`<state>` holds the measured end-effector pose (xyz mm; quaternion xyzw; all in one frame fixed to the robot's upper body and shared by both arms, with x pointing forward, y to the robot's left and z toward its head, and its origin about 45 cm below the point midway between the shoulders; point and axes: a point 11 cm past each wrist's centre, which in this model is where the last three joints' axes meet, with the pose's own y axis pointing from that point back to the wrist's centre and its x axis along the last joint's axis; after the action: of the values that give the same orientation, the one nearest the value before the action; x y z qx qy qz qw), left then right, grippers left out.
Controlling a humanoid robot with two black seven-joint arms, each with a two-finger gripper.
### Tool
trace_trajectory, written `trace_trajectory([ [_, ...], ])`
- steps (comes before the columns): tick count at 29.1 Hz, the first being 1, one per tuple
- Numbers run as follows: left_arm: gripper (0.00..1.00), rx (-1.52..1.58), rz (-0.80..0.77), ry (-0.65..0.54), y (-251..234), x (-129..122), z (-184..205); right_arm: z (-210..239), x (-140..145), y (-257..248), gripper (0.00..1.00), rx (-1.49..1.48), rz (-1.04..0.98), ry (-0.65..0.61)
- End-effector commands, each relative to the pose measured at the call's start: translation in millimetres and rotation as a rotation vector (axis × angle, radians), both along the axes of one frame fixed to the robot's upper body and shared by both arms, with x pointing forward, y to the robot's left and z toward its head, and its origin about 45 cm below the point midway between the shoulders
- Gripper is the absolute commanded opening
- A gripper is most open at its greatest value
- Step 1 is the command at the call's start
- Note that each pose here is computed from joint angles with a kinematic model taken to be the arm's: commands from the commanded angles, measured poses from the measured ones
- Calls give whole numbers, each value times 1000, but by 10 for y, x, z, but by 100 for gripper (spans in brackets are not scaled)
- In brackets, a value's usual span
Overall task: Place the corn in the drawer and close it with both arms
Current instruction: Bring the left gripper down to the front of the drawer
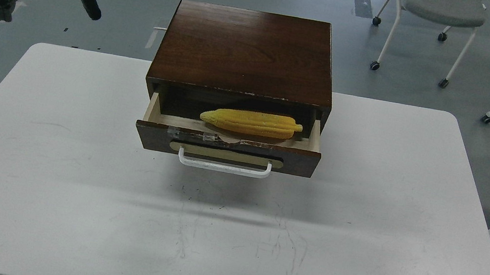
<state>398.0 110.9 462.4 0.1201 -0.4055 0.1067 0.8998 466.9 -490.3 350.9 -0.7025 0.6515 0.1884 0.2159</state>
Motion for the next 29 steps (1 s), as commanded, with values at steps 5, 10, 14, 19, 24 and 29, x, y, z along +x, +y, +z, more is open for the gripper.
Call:
trace_trajectory([
  [5,0,354,-307,-317,-359,-873,-625,-659,-239,-130,100,270,-94,27],
  [10,0,501,-348,-427,-333,-945,-1142,-1095,-423,-154,100,403,-149,72],
  [14,0,580,-364,-461,-271,-965,-1430,-1392,-441,67,100,475,-142,104],
  [19,0,661,-426,-449,-268,-1077,-1769,-1624,-466,255,100,526,-140,127],
  [24,0,730,-440,-446,-156,-1079,-1962,-1600,-482,135,100,529,-178,110],
  [29,0,776,-422,-460,-57,-1021,-2069,-1514,-524,-187,100,519,-282,70],
])
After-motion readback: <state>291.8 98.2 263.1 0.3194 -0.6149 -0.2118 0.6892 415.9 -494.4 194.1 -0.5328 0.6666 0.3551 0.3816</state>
